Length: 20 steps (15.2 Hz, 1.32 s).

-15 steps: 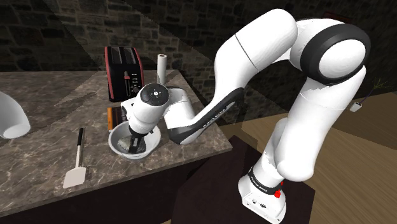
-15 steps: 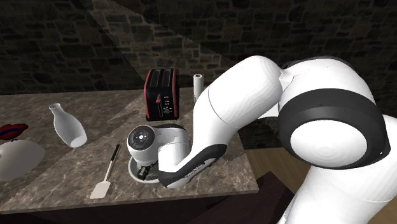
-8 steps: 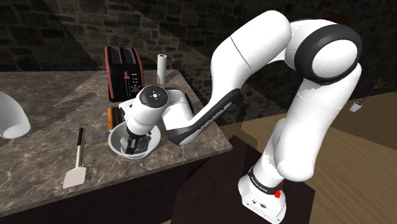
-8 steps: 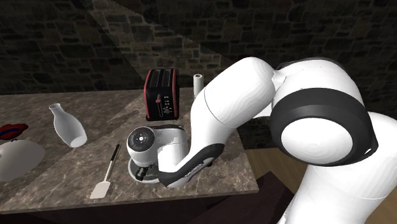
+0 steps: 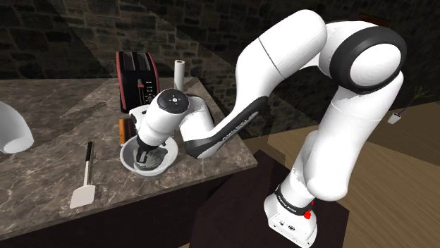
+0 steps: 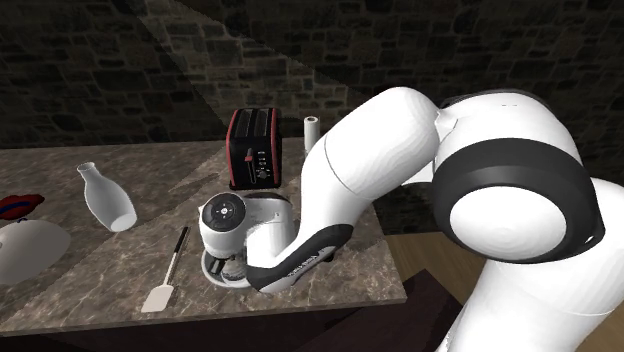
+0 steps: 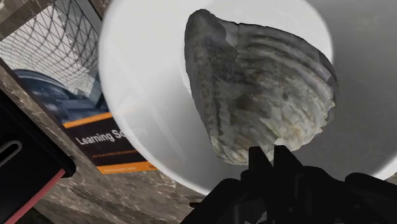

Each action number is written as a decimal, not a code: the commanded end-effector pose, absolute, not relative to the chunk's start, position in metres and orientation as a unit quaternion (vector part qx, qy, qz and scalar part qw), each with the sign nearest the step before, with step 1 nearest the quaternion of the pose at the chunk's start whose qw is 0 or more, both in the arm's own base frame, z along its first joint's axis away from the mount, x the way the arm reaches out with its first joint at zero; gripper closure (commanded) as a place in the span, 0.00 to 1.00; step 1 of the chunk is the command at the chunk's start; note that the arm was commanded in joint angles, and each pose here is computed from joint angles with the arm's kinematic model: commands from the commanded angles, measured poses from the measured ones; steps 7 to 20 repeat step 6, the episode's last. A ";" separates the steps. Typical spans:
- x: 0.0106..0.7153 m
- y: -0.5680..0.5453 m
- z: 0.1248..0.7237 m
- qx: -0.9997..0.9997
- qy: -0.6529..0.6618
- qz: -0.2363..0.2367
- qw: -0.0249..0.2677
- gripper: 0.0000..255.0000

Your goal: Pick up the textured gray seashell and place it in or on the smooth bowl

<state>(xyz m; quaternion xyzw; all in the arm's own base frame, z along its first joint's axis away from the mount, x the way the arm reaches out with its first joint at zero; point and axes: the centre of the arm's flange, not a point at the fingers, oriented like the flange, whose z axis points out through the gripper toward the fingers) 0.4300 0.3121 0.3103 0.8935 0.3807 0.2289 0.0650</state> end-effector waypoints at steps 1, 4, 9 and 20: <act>0.431 0.299 0.297 0.903 0.373 0.192 0.097 1.00; 0.429 0.300 0.287 0.902 0.372 0.194 0.099 1.00; 0.429 0.300 0.297 0.902 0.372 0.194 0.099 1.00; 0.429 0.300 0.297 0.902 0.372 0.194 0.099 1.00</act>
